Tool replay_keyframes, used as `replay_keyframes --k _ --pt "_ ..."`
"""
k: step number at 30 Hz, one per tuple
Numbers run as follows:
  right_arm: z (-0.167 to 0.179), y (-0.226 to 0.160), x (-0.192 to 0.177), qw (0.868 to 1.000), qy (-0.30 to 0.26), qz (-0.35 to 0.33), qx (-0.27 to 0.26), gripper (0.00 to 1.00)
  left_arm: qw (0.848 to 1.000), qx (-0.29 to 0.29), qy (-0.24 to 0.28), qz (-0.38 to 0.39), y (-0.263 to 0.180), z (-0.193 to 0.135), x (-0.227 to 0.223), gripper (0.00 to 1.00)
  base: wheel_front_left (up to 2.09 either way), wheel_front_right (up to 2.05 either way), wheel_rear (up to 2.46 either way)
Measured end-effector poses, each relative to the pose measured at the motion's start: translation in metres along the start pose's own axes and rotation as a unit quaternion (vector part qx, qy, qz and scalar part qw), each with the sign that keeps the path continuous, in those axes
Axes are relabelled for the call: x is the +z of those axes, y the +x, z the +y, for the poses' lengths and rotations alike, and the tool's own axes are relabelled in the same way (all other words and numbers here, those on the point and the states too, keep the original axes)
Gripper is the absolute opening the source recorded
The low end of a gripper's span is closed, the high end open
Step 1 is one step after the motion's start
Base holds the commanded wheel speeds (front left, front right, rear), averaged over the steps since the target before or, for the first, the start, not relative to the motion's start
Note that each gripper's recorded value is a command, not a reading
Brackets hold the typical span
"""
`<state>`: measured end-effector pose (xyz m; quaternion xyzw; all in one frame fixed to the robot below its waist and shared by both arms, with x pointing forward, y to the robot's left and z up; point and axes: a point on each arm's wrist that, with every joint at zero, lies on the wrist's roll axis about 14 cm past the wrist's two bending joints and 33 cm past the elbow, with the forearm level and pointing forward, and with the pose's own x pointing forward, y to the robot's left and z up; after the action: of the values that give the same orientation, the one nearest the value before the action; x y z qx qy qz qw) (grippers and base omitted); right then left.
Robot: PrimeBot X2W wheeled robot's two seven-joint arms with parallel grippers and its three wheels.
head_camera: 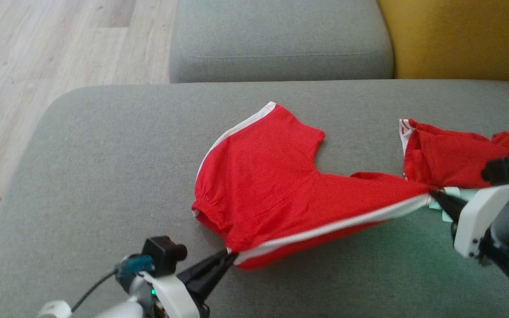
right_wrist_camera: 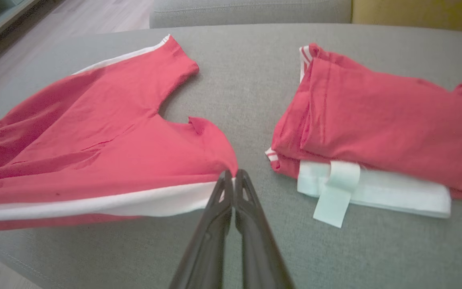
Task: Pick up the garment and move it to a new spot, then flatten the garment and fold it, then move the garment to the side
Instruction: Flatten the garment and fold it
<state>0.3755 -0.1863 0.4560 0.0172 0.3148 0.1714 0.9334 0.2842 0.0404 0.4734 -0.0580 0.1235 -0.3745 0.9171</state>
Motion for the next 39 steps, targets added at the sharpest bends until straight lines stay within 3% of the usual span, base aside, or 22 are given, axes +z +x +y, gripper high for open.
replay_keyframes --k 8,18,30,39 --pt "0.014 0.015 0.032 0.999 -0.041 -0.018 0.005 0.00 0.999 0.043 -0.010 -0.032 -0.001 0.027 0.023 0.00 0.00 0.00 0.00" --pt "0.040 0.072 0.119 0.991 -0.113 -0.064 0.020 0.00 0.993 0.108 -0.018 -0.052 0.008 0.083 0.043 0.00 0.00 0.00 0.00" --pt "0.077 0.174 0.158 0.975 -0.211 -0.055 0.051 0.00 0.984 0.175 -0.037 -0.020 0.021 0.149 0.024 0.00 0.00 0.00 0.00" --pt "0.094 0.233 0.150 0.963 -0.256 -0.034 0.071 0.00 0.978 0.201 -0.053 0.010 0.028 0.176 -0.002 0.00 0.00 0.00 0.00"
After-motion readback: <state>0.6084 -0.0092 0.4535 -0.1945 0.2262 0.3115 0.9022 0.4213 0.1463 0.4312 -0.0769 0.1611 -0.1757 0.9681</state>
